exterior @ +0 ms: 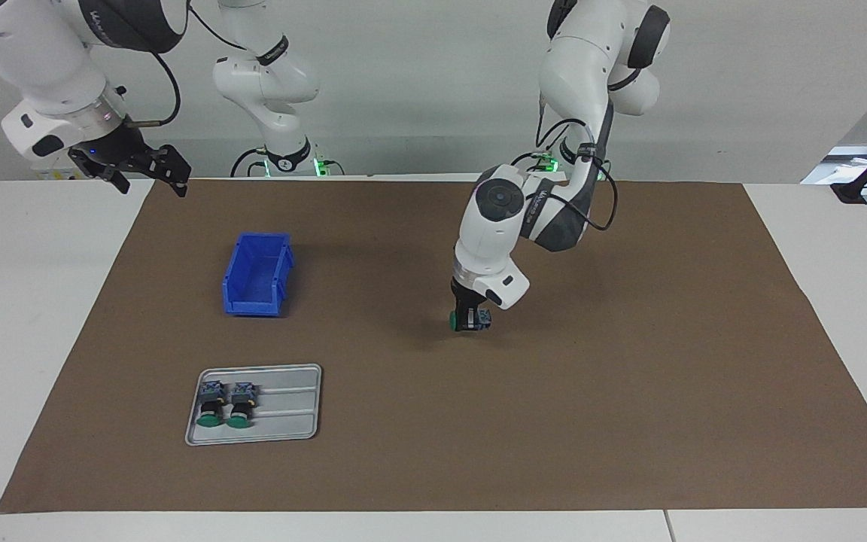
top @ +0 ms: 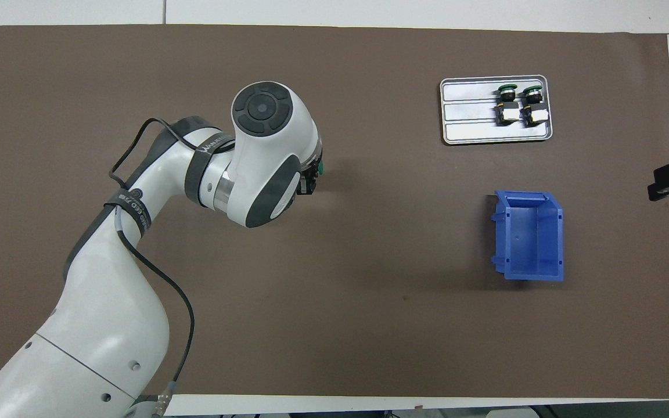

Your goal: Place and press button with both arms

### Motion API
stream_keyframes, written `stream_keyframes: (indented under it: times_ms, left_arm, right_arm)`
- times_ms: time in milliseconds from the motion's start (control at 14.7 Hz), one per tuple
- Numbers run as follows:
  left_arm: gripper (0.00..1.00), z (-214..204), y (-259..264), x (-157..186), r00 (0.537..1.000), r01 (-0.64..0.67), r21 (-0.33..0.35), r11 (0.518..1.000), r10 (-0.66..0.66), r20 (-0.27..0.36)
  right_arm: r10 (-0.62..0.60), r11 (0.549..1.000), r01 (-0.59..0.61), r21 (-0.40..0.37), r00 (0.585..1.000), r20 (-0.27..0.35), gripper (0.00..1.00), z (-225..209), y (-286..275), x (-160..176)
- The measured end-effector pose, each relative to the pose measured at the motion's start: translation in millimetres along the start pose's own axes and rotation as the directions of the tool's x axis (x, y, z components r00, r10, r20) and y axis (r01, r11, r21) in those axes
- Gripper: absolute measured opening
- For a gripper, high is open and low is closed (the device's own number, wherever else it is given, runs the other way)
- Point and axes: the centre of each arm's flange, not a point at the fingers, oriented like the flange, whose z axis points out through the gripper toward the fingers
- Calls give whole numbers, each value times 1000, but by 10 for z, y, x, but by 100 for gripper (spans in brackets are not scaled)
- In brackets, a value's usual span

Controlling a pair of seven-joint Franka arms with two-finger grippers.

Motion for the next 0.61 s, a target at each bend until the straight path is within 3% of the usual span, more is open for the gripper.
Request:
stream_keyframes:
  times_ms: [341, 614]
  left_arm:
    - [33, -251, -49, 461, 992, -21, 35, 999, 16, 129]
    - [33, -176, -31, 744, 956, -11, 45, 999, -2, 292]
  right_arm:
    - [0, 1000, 0, 0, 1000, 0, 99, 0, 0, 0]
    - [0, 1000, 0, 0, 1000, 0, 99, 0, 0, 0]
